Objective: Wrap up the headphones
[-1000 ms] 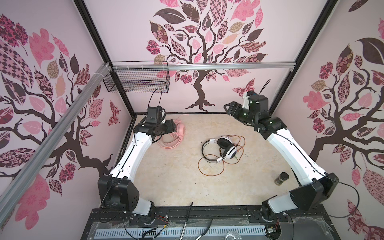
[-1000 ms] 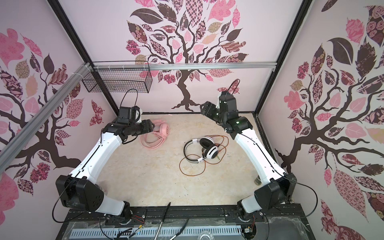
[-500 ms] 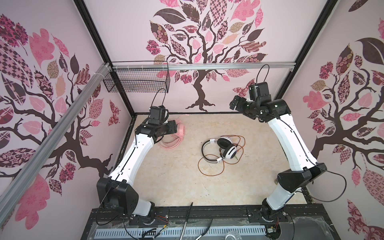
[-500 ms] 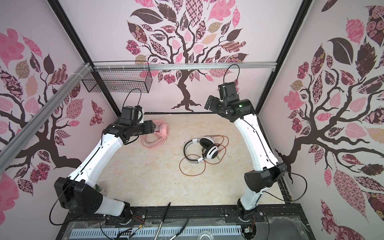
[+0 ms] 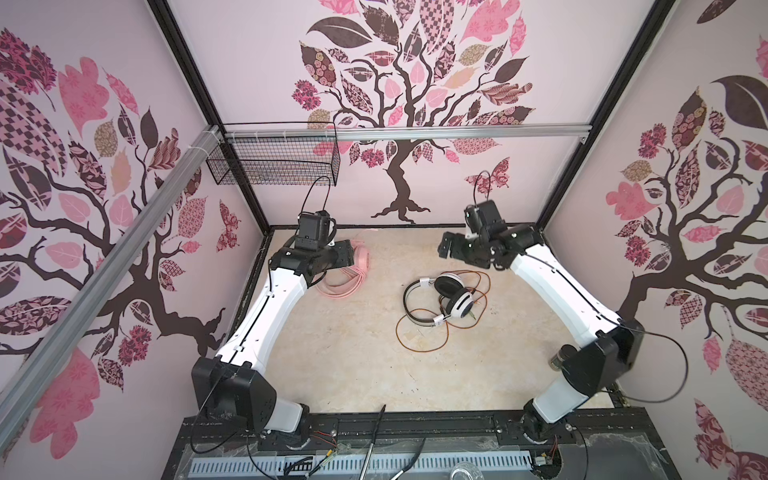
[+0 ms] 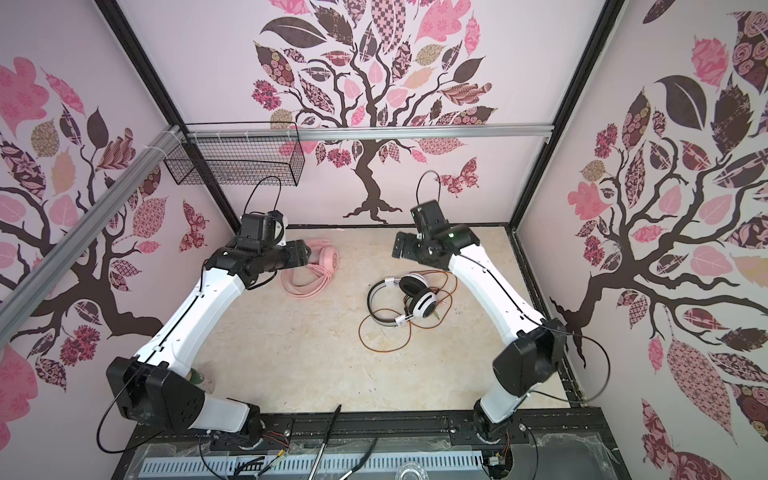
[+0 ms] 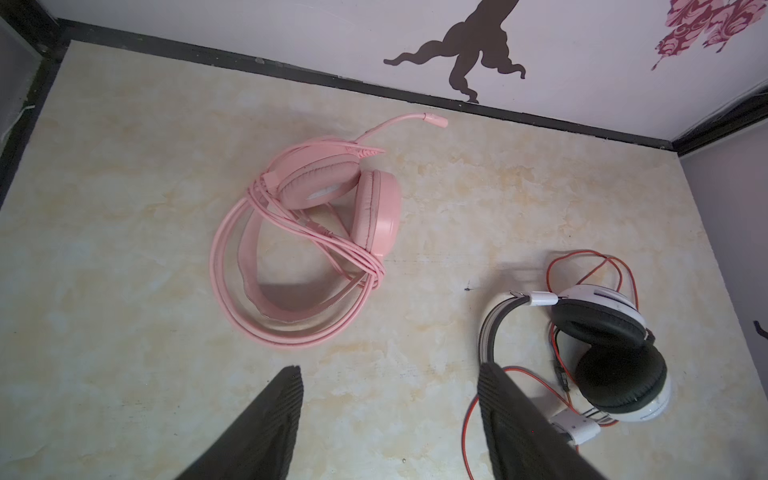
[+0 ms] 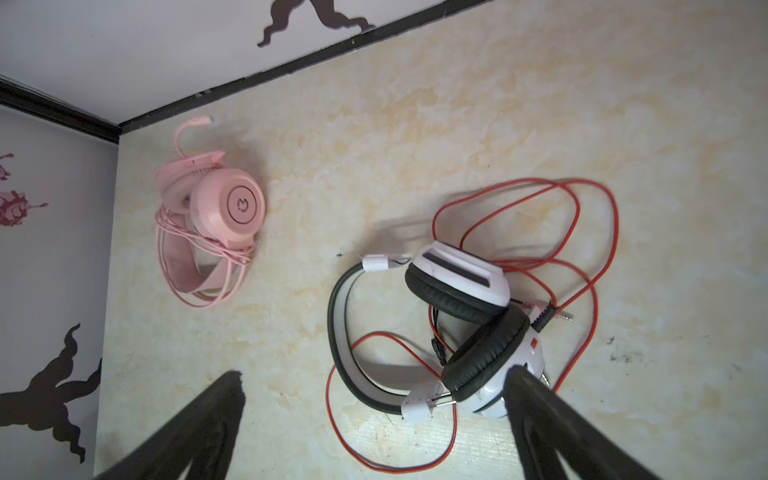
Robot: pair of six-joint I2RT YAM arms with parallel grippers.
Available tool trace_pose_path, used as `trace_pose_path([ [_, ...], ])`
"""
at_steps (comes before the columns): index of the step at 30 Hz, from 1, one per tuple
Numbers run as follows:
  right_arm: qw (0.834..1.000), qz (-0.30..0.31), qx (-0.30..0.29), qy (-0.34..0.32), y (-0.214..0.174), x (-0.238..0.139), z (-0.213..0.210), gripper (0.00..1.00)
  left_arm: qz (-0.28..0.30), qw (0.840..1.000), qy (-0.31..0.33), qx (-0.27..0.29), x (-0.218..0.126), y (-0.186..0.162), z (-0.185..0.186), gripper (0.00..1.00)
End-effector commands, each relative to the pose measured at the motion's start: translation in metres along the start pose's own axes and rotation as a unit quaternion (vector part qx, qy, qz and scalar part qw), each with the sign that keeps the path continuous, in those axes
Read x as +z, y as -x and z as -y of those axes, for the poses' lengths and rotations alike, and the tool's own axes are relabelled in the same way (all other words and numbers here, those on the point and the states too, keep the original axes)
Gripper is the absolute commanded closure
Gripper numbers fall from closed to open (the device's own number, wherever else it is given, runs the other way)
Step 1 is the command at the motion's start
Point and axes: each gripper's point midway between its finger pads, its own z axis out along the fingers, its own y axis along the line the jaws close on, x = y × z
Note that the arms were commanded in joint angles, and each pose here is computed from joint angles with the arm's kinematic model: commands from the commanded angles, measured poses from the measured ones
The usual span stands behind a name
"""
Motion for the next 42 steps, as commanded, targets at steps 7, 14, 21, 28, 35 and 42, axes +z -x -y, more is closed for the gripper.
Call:
trace_pose_path([
  [7,0.982,0.143,-0.045,0.119,-0.027,-0.048,0.011,0.0,-0.007,0.996,-0.082,-0.018,-0.01,-0.002,0.028,0.3],
  [14,0.983,0.139,-0.002,0.124,-0.074,-0.025,0.044,0.0,-0.003,0.996,-0.089,-0.023,-0.01,-0.004,0.03,0.31],
  [21,0.987,0.114,0.037,0.107,-0.108,0.016,0.07,0.0,-0.037,0.993,-0.105,-0.028,0.012,-0.019,0.039,0.32],
  [28,0.993,0.101,0.024,0.053,-0.099,0.024,0.078,0.0,-0.078,0.99,-0.115,0.017,0.016,-0.042,0.078,0.32],
  [35,0.992,0.113,0.039,0.04,-0.084,0.024,0.085,0.0,-0.08,0.99,-0.115,0.034,0.031,-0.062,0.073,0.32],
  [42,0.99,0.116,0.078,0.014,-0.077,0.024,0.107,0.0,-0.079,0.989,-0.114,0.046,0.028,-0.064,0.071,0.32],
])
